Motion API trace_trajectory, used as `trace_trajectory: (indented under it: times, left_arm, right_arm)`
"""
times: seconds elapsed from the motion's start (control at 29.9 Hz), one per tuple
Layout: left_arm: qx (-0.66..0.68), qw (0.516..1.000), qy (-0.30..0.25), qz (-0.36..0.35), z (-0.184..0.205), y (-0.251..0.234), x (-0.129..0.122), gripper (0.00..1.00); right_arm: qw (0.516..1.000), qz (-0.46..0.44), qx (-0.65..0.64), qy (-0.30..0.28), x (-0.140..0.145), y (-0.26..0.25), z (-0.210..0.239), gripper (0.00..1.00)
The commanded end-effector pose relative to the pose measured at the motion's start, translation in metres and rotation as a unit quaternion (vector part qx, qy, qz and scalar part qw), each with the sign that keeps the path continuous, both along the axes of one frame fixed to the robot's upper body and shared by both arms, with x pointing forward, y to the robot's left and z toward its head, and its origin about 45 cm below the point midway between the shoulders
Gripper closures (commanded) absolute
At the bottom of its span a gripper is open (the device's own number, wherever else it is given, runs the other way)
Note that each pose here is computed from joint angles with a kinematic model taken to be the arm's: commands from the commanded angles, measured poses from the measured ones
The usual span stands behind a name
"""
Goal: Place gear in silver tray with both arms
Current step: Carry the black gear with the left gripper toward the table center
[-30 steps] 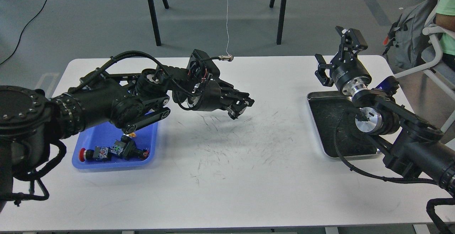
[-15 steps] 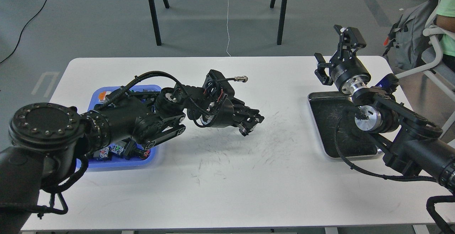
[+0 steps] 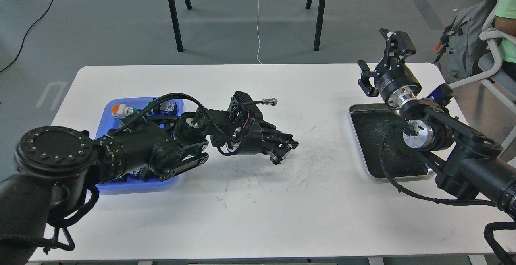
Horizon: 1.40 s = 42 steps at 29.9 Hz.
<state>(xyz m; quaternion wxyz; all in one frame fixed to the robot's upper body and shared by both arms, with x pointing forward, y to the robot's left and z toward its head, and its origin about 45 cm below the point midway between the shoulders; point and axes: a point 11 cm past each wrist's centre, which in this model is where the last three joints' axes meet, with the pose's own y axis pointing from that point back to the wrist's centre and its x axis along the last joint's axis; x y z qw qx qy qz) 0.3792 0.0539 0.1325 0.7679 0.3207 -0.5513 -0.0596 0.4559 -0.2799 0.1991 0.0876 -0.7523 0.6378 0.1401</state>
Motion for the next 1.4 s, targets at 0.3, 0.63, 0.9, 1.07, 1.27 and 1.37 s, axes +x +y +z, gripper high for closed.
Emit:
trace_trajectory:
  times: [0.3, 0.63, 0.9, 1.07, 1.27, 1.37]
  left_arm:
    - [-0.022, 0.999, 0.024, -0.042, -0.004, -0.021, -0.031, 0.87]
    - [-0.023, 0.998, 0.034, -0.038, -0.012, -0.018, -0.036, 0.84]
    - [-0.027, 0.998, 0.039, -0.036, -0.011, -0.02, -0.037, 0.74]
    - [-0.029, 0.998, 0.042, -0.035, -0.011, -0.02, -0.037, 0.67]
    - [-0.03, 0.998, 0.044, -0.034, -0.01, -0.021, -0.038, 0.6]
    - [-0.034, 0.998, 0.046, -0.032, -0.01, -0.022, -0.038, 0.56]
  right_arm:
    - [1.0, 0.0, 0.0, 0.003, -0.001, 0.0, -0.002, 0.01]
    - [1.0, 0.009, -0.008, 0.007, -0.003, 0.004, -0.006, 0.01]
    - [1.0, 0.009, -0.009, 0.007, -0.003, 0.003, -0.006, 0.01]
    - [1.0, 0.009, -0.009, 0.007, -0.003, 0.004, -0.006, 0.01]
    - [1.0, 0.01, -0.008, 0.007, -0.003, 0.004, -0.005, 0.01]
    - [1.0, 0.01, -0.008, 0.007, -0.003, 0.004, -0.005, 0.01]
